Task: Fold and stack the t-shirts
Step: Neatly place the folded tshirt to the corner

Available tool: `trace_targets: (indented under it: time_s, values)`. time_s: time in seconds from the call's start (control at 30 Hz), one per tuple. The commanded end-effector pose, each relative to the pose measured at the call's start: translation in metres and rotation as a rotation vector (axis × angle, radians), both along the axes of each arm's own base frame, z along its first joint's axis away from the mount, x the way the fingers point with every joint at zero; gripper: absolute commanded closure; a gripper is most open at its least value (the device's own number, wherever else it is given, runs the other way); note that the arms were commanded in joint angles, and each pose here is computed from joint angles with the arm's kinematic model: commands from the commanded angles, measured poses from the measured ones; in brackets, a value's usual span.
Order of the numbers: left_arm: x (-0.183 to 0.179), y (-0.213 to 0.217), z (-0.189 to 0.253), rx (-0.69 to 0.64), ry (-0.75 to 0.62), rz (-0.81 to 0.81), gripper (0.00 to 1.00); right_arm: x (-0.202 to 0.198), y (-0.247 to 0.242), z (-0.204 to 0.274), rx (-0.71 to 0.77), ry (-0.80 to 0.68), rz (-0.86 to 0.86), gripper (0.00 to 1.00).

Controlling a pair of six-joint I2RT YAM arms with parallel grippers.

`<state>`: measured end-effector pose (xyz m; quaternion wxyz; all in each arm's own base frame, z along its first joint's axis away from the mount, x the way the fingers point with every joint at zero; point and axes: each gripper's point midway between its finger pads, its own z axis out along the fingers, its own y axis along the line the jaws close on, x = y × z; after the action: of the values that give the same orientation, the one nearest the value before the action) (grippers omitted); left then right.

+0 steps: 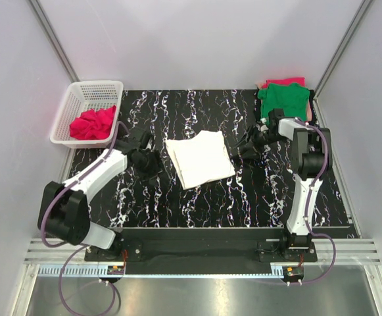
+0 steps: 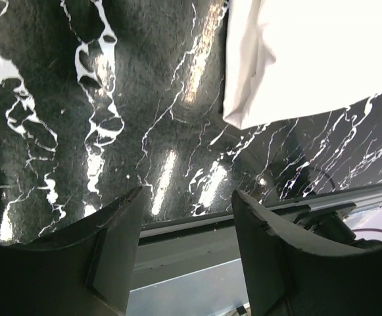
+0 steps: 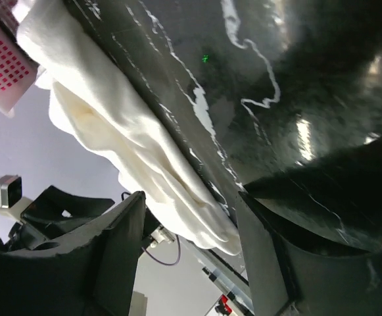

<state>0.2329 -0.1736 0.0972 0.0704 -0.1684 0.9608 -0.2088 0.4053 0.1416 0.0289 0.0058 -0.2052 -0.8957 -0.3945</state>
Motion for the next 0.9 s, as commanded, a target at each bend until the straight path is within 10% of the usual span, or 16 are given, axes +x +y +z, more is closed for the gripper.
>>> trace_targets:
  time_s: [0.0,0.87]
  values:
    - [0.025,-0.010,0.020,-0.035,-0.073,-0.012,0.40,0.010,0.016,-0.002,0.041,-0.055,0.050,0.36]
    - [0.026,0.007,0.000,0.011,-0.066,0.014,0.39,-0.028,0.054,-0.046,-0.062,0.009,0.180,0.36]
